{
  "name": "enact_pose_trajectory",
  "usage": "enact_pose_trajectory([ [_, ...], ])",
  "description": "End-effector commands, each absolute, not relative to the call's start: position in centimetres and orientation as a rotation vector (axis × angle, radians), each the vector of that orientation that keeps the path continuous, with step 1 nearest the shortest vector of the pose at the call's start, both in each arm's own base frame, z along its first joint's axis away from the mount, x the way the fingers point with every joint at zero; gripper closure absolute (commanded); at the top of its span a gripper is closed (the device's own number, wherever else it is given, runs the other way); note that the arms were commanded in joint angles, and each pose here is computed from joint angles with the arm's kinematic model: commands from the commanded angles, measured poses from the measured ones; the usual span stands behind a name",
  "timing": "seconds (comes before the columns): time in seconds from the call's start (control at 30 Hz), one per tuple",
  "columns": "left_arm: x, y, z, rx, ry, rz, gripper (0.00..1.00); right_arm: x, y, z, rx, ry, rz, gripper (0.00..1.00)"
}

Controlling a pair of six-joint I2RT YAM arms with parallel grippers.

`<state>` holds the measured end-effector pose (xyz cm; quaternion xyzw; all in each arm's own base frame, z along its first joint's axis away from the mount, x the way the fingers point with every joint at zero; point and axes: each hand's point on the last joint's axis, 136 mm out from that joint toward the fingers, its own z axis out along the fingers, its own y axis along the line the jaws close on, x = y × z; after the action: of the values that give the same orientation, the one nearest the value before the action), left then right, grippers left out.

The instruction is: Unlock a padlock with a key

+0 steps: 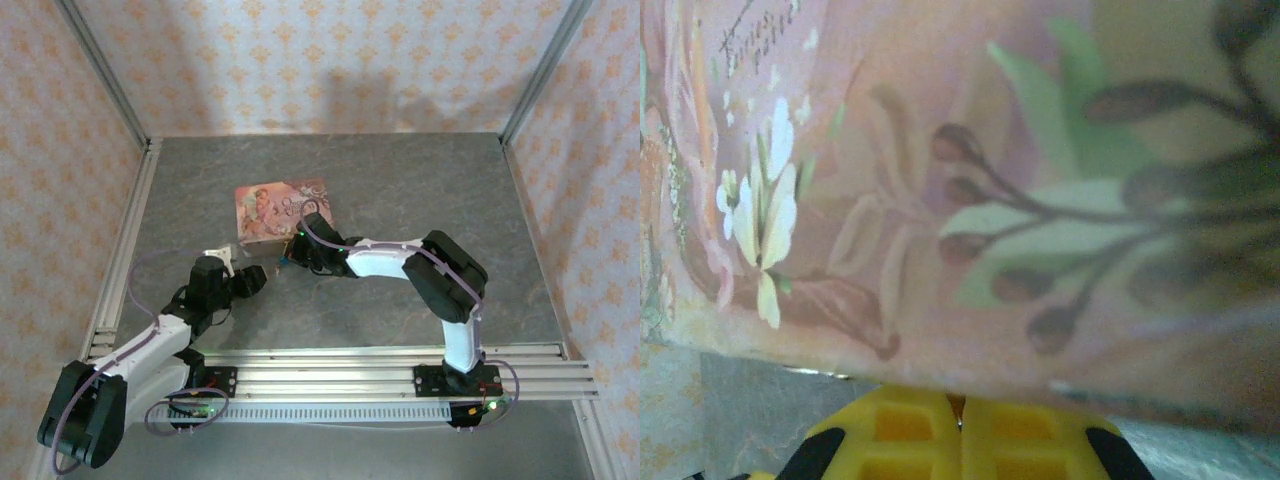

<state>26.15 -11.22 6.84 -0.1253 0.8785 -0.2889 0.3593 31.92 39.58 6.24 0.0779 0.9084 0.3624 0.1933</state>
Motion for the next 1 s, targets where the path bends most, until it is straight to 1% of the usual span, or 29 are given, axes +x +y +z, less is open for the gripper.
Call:
enact_pose_trajectory([
  [0.0, 27.4, -10.8, 8.9, -0.311, 2.223, -0.708, 0.48, 31.3, 37.2, 4.9, 0.344, 2.573, 0.940, 1.00],
  [0.33, 27.8, -11.2, 10.3, -0.283, 2.207, -0.721, 0.48, 31.8, 36.3, 6.5, 0.515, 2.455, 1.039, 1.00],
  [0.63, 28.3, -11.5, 10.9, -0.248, 2.197, -0.725, 0.48, 32.0, 34.5, 7.4, 0.712, 2.404, 1.016, 1.00],
  [0.77, 28.6, -13.3, 12.0, -0.020, 2.113, -0.765, 0.47, 32.0, 35.1, 7.5, 0.705, 2.460, 1.027, 1.00],
  [0.87, 28.7, -14.3, 12.7, 0.151, 2.037, -0.762, 0.44, 31.9, 35.1, 7.9, 0.676, 2.492, 1.007, 1.00],
  [0.97, 28.9, -15.6, 13.8, 0.241, 1.920, -0.808, 0.39, 31.8, 35.0, 8.3, 0.651, 2.524, 0.996, 1.00],
])
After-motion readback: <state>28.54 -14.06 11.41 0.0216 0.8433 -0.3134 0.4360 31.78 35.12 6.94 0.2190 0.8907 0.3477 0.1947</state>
